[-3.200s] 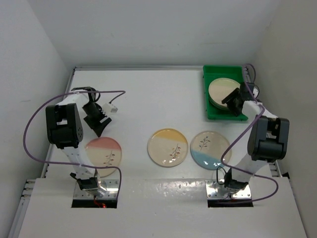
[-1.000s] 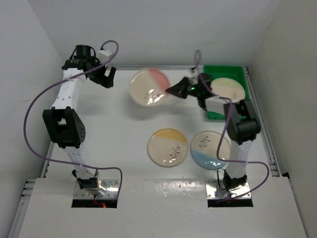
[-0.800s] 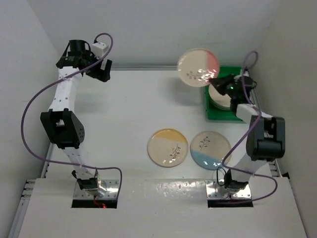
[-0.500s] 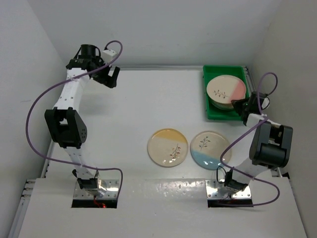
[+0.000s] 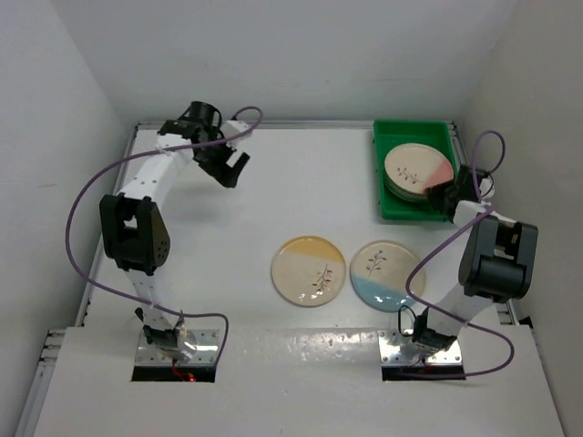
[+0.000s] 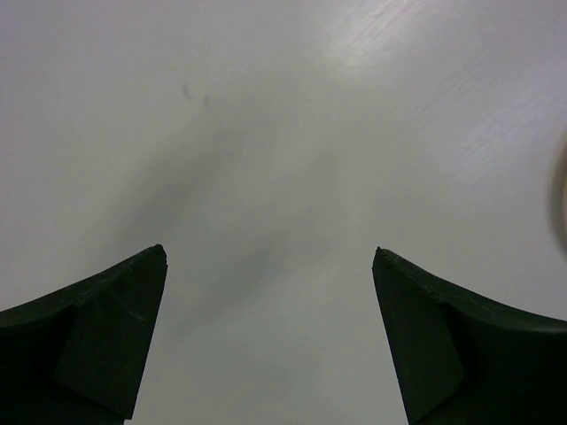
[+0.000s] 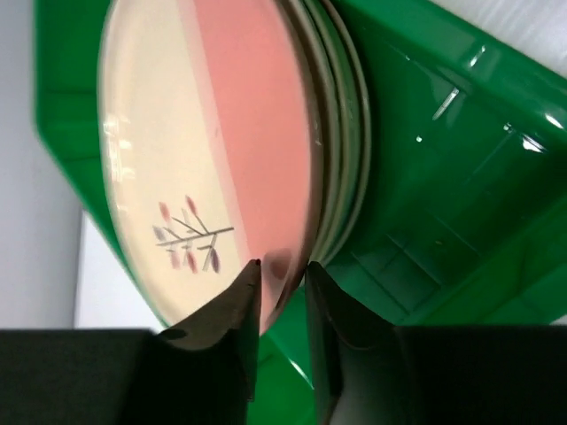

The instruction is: Place the plates into the plastic bin on the countertop

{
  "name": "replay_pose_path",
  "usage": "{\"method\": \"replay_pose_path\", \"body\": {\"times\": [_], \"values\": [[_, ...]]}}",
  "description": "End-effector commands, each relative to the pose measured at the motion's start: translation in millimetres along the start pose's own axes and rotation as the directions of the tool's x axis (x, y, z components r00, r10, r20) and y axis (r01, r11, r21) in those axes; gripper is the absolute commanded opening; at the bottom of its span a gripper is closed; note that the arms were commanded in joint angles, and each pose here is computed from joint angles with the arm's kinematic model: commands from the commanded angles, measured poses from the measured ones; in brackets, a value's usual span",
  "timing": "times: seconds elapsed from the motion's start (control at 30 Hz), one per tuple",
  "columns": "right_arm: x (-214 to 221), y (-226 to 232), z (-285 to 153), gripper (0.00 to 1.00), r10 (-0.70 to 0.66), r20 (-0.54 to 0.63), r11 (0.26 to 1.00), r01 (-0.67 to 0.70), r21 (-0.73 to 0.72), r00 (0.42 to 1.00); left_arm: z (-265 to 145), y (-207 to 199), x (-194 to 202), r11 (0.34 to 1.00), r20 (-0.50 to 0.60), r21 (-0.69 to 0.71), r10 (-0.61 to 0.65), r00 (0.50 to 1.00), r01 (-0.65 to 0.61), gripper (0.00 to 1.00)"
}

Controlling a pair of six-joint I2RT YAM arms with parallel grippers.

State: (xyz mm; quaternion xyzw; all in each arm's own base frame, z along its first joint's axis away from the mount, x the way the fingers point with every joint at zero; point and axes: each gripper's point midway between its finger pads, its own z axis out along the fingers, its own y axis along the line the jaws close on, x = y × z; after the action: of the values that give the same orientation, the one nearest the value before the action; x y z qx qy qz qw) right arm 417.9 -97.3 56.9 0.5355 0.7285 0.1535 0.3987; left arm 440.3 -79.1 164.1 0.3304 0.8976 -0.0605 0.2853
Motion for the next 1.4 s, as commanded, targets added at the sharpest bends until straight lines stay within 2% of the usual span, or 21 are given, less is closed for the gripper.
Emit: {"method": "replay_pose_path", "body": {"times": [0.0,0.03,0.13,0.2,0.33,0.4,0.43,0.47,0.5,0.57,0.77,0.83,0.97,1.0,1.07,1.1,1.13,1.23,1.27,1.33,1.37], "values": [[-2.6,14.3,-0.4,0.31,-0.099,-0.024,0.995,0.099,0.021,0.995,5.8,-36.4,-10.9,0.993,-0.002,0.065,0.103,0.995,-0.103,1.00],[-2.5,13.8,-0.1,0.41,-0.113,-0.030,0.993,0.114,0.030,0.993,10.9,-42.5,-11.4,0.989,-0.008,0.078,0.123,0.992,-0.122,1.00],[-2.9,8.7,-4.4,0.56,-0.210,-0.047,0.971,0.214,0.110,0.977,23.4,-76.5,-16.6,0.973,-0.003,0.166,0.166,0.986,-0.163,1.00],[-2.9,4.5,-10.4,0.60,-0.256,-0.061,0.950,0.263,0.169,0.965,29.2,-95.5,-23.0,0.960,0.017,0.223,0.172,0.985,-0.171,1.00],[-7.8,11.8,-29.5,0.62,-0.398,-0.045,0.891,0.397,0.221,0.916,51.7,-168.1,-25.0,0.884,0.042,0.433,0.177,0.983,-0.178,0.98],[4.7,15.6,-39.4,0.64,-0.469,-0.052,0.855,0.468,0.225,0.882,64.9,-191.7,-14.9,0.854,0.010,0.493,0.188,0.982,-0.168,0.94],[11.6,14.7,-48.0,0.64,-0.510,-0.046,0.832,0.506,0.227,0.859,80.6,-212.4,-3.3,0.839,-0.049,0.528,0.188,0.981,-0.134,0.91],[16.0,25.1,-56.1,0.66,-0.542,-0.019,0.820,0.534,0.206,0.840,89.2,-220.3,3.9,0.838,-0.082,0.532,0.197,0.977,-0.124,0.83],[27.4,21.5,-61.1,0.67,-0.576,-0.034,0.798,0.570,0.197,0.817,95.6,-227.8,9.4,0.830,-0.099,0.544,0.210,0.973,-0.124,0.79],[23.9,27.1,-78.3,0.68,-0.599,0.026,0.788,0.585,0.192,0.800,101.5,-244.1,18.7,0.821,-0.139,0.559,0.228,0.964,-0.114,0.73],[53.0,23.8,-109.8,0.70,-0.619,0.039,0.782,0.611,0.118,0.785,121.4,-245.0,38.2,0.883,-0.236,0.457,0.241,0.941,-0.112,0.65],[57.8,23.6,-118.6,0.70,-0.619,0.046,0.784,0.614,0.091,0.784,130.1,-239.4,49.2,0.905,-0.274,0.407,0.247,0.930,-0.120,0.58],[81.1,30.2,-129.6,0.70,-0.671,0.035,0.741,0.672,-0.006,0.740,138.2,-244.4,69.6,0.910,-0.327,0.403,0.240,0.914,-0.095,0.41],[88.5,27.7,-130.1,0.70,-0.705,0.017,0.708,0.705,-0.034,0.709,138.3,-244.8,73.4,0.910,-0.335,0.404,0.241,0.911,-0.092,0.37],[111.2,37.7,-134.8,0.75,-0.735,-0.005,0.671,0.725,-0.158,0.678,137.9,-247.3,81.1,0.906,-0.350,0.416,0.241,0.905,-0.080,0.15],[131.6,30.9,-136.5,0.78,-0.779,-0.048,0.616,0.747,-0.249,0.626,135.8,-246.6,78.3,0.904,-0.338,0.418,0.249,0.908,-0.092,0.07],[139.5,35.4,-137.7,0.82,-0.787,-0.051,0.598,0.740,-0.310,0.615,134.6,-251.5,77.3,0.894,-0.331,0.441,0.245,0.911,-0.081,0.00],[187.0,39.1,-154.1,0.85,-0.853,-0.128,0.482,0.668,-0.566,0.507,121.4,-248.2,53.8,0.870,-0.254,0.488,0.226,0.940,-0.077,0.00],[207.9,42.5,-169.5,0.85,-0.877,-0.147,0.426,0.599,-0.678,0.457,112.7,-248.7,42.2,0.860,-0.225,0.501,0.238,0.945,-0.098,0.00],[225.1,41.1,-170.0,0.85,-0.907,-0.157,0.372,0.568,-0.734,0.391,95.3,-233.4,19.9,0.864,-0.156,0.482,0.245,0.957,-0.142,0.00],[238.9,44.7,-178.2,0.85,-0.917,-0.175,0.347,0.500,-0.793,0.359,85.6,-231.1,6.7,0.863,-0.117,0.475,0.255,0.960,-0.172,0.00]]}}
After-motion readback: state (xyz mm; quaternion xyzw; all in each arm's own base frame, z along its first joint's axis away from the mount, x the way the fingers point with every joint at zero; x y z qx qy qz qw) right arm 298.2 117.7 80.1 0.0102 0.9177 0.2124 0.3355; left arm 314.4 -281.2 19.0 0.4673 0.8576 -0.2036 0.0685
